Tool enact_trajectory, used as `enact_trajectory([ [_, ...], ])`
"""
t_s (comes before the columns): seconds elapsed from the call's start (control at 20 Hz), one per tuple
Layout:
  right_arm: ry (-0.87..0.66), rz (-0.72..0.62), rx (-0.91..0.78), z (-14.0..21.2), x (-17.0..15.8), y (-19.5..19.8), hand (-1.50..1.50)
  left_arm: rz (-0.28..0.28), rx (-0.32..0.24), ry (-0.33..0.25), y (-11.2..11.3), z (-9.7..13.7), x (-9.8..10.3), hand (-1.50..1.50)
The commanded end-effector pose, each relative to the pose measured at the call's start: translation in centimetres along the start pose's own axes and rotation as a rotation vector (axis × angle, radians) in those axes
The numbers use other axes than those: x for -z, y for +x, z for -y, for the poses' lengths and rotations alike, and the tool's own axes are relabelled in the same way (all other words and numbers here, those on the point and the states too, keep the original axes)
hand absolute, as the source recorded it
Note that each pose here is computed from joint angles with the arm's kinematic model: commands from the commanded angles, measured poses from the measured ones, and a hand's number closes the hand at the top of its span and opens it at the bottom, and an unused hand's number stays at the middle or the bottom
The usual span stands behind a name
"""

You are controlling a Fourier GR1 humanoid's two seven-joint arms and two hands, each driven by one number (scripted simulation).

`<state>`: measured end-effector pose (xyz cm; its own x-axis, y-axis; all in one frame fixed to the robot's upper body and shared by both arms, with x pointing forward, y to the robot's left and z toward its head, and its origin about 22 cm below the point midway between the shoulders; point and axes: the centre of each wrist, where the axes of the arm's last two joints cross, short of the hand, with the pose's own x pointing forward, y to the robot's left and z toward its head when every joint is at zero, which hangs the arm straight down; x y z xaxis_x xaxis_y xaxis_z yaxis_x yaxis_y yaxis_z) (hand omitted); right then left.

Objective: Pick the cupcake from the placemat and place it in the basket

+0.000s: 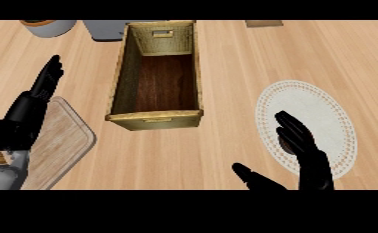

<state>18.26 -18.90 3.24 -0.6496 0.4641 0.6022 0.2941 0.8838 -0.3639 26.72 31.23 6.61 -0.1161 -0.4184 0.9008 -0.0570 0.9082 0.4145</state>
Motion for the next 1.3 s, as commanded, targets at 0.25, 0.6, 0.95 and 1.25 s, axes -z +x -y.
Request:
enact_trajectory([
  [0.25,0.384,-0.167,-0.6,11.1,-5.1,-0.8,-1.5,-0.006,0.017,0.036,-0.4,-0.7,-0.6,0.0],
  [0.6,0.618,-0.354,-0.767,13.7,-4.6,4.9,-1.5,0.018,-0.003,0.015,0.0,-1.0,0.0,0.0],
  [0.95,0.638,-0.517,-0.886,13.9,-0.6,11.3,-1.5,0.052,-0.007,-0.044,2.8,0.6,1.3,0.0],
  [1.25,0.667,-0.55,-0.901,12.4,1.0,11.1,-1.5,0.068,-0.012,-0.057,1.5,1.6,1.2,0.0],
])
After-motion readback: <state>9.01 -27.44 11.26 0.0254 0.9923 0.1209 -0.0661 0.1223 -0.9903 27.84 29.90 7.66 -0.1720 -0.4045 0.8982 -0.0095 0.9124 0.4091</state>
